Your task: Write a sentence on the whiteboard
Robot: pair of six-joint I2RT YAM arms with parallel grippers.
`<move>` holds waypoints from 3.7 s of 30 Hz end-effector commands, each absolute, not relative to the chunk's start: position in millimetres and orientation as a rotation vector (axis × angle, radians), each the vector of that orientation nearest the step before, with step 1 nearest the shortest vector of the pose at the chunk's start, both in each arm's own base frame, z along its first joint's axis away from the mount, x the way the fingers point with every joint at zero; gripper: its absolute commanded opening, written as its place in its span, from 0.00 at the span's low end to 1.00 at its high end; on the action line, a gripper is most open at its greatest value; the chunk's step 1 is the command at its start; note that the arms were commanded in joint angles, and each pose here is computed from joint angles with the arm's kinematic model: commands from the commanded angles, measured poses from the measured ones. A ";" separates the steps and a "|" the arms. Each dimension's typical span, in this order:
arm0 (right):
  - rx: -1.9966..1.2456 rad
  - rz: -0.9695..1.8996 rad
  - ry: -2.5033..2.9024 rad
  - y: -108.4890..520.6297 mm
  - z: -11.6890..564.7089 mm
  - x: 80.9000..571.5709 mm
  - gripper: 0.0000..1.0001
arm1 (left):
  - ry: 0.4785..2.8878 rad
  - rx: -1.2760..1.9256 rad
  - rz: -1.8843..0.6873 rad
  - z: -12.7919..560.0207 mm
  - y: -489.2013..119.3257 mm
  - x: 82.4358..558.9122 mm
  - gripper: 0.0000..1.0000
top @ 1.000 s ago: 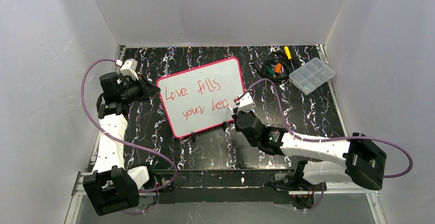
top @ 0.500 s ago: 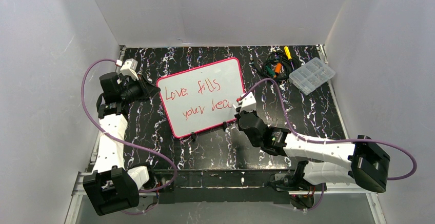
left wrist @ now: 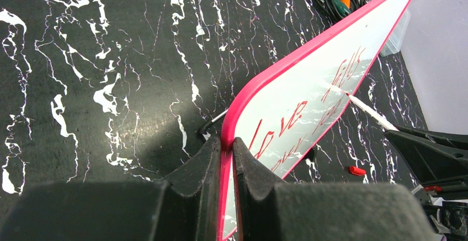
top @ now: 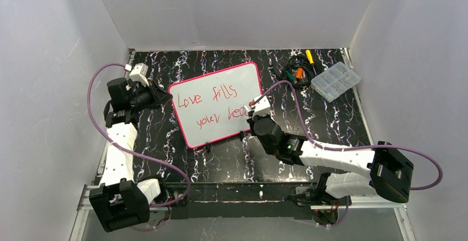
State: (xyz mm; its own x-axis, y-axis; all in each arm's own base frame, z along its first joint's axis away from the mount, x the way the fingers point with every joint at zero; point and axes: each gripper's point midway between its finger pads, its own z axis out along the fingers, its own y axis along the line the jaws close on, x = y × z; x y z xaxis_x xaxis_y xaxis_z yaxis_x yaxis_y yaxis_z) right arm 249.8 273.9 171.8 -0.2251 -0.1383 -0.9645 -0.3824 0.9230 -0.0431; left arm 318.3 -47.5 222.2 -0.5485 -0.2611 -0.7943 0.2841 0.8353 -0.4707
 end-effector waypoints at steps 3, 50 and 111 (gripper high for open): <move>-0.321 0.242 1.770 272.9 191.1 256.8 0.01 | 2.031 0.027 -0.725 222.8 -51.6 312.2 0.02; -0.322 0.240 1.765 278.0 190.4 259.8 0.01 | 2.030 0.029 -0.725 223.2 -51.8 312.3 0.02; -0.260 0.152 1.823 252.3 172.1 256.3 0.01 | 2.026 0.029 -0.724 224.0 -51.9 311.7 0.02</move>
State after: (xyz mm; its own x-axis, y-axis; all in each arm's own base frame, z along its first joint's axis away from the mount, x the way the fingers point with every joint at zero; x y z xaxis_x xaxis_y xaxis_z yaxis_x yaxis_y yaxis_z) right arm 250.0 256.7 158.2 -0.2690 -0.1439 -0.9523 -0.3131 0.9481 -0.0548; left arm 318.1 -47.9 222.6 -0.5493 -0.2639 -0.7928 0.2841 0.8333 -0.4743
